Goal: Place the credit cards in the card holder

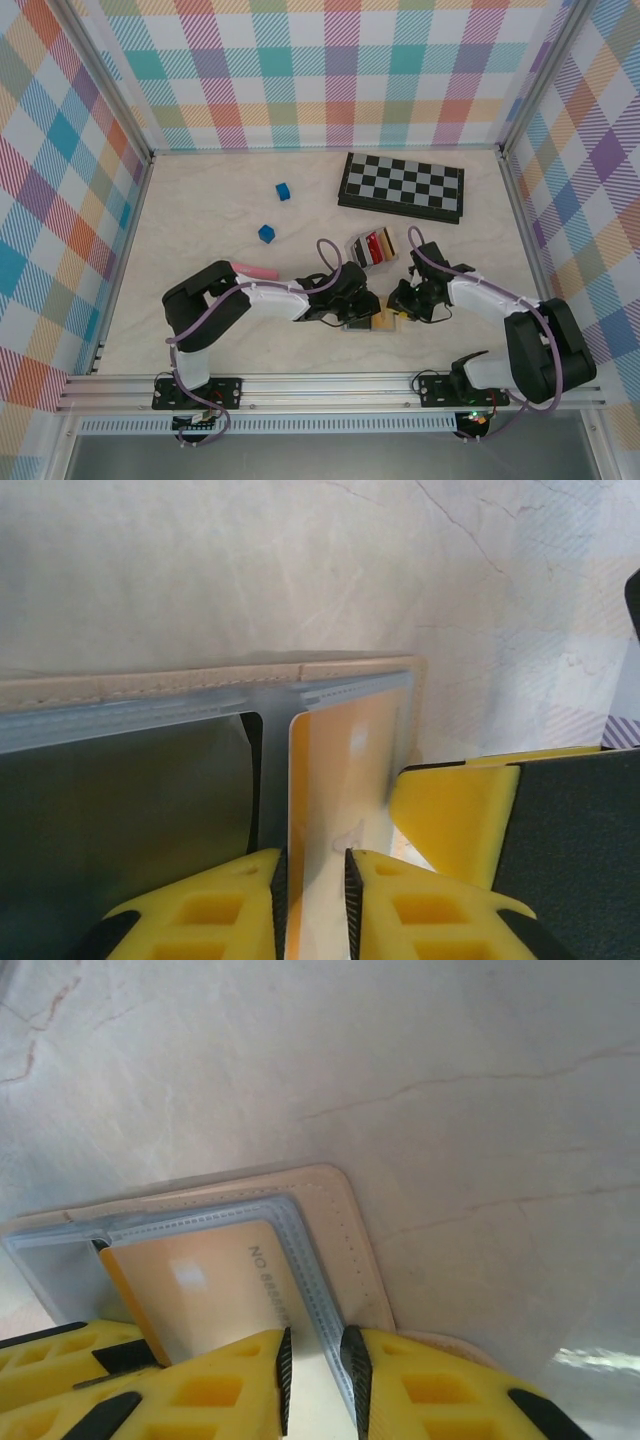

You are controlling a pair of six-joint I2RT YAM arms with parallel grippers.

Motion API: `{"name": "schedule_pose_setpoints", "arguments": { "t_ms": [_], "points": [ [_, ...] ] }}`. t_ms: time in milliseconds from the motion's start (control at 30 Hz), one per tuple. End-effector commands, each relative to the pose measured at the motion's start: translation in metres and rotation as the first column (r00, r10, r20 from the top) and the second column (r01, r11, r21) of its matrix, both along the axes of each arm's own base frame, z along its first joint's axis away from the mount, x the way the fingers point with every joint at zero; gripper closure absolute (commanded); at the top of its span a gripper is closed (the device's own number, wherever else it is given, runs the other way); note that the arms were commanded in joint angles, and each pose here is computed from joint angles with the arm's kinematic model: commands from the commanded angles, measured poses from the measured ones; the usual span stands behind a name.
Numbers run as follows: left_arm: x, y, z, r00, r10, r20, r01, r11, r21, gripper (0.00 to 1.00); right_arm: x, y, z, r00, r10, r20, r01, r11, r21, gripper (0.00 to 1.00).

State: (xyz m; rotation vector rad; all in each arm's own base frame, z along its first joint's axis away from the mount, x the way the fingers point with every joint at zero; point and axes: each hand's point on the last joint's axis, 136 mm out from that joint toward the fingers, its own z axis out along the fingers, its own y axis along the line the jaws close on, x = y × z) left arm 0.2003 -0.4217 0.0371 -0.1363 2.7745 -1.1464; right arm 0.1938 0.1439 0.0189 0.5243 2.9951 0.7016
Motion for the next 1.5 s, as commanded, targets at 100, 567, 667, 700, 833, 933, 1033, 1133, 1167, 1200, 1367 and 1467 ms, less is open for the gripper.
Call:
{"name": "schedule_pose_setpoints", "arguments": {
  "t_ms": [100,567,667,700,833,933,1033,1133,1167,1200,1367,1467],
  "points": [
    [-0.009,0.007,0.002,1.000,-0.016,0.013,0.016,0.999,0.037,0.66,-0.008,-0.016,0.008,1.000,-0.005,-0.005,0.005,0.996,-0.092,0.72],
    [0.009,0.086,0.035,0.989,0.027,0.146,-0.064,0.966,0.250,0.30,0.001,-0.057,0.042,0.996,0.032,0.079,-0.005,0.946,-0.325,0.40],
    [0.010,0.085,0.026,0.994,0.010,0.112,-0.038,0.967,0.253,0.28,-0.001,-0.049,0.033,0.998,0.055,0.040,-0.040,0.954,-0.298,0.39],
    [0.010,0.084,0.023,0.995,0.009,0.101,-0.034,0.966,0.254,0.28,-0.001,-0.045,0.030,0.998,0.060,0.029,-0.050,0.959,-0.281,0.40],
    [0.011,0.081,0.012,0.997,-0.001,0.071,-0.017,0.964,0.266,0.28,-0.002,-0.034,0.020,0.997,0.076,-0.005,-0.075,0.971,-0.227,0.45],
    [0.013,0.082,0.004,0.998,0.001,0.057,-0.017,0.959,0.282,0.29,-0.001,-0.029,0.016,0.997,0.081,-0.011,-0.082,0.976,-0.204,0.48],
    [0.015,0.082,-0.002,0.999,0.003,0.050,-0.018,0.957,0.290,0.29,-0.002,-0.027,0.012,0.996,0.087,-0.023,-0.090,0.976,-0.197,0.51],
    [0.016,0.077,-0.005,0.999,-0.009,0.045,-0.004,0.958,0.287,0.29,-0.003,-0.026,0.009,0.995,0.095,-0.030,-0.099,0.977,-0.191,0.58],
    [0.016,0.073,-0.005,0.999,-0.016,0.044,0.003,0.961,0.277,0.30,-0.004,-0.026,0.007,0.995,0.097,-0.034,-0.102,0.976,-0.190,0.60],
    [0.016,0.071,-0.005,0.999,-0.019,0.041,0.007,0.964,0.267,0.30,-0.004,-0.026,0.006,0.995,0.097,-0.038,-0.102,0.976,-0.190,0.62],
    [0.016,0.061,0.001,0.999,-0.032,0.044,0.022,0.975,0.220,0.42,-0.006,-0.023,0.002,0.993,0.106,-0.048,-0.113,0.978,-0.174,0.76],
    [0.016,0.057,0.009,0.998,-0.040,0.051,0.029,0.981,0.189,0.52,-0.006,-0.020,0.001,0.993,0.107,-0.049,-0.114,0.981,-0.157,0.82]
  ]
}}
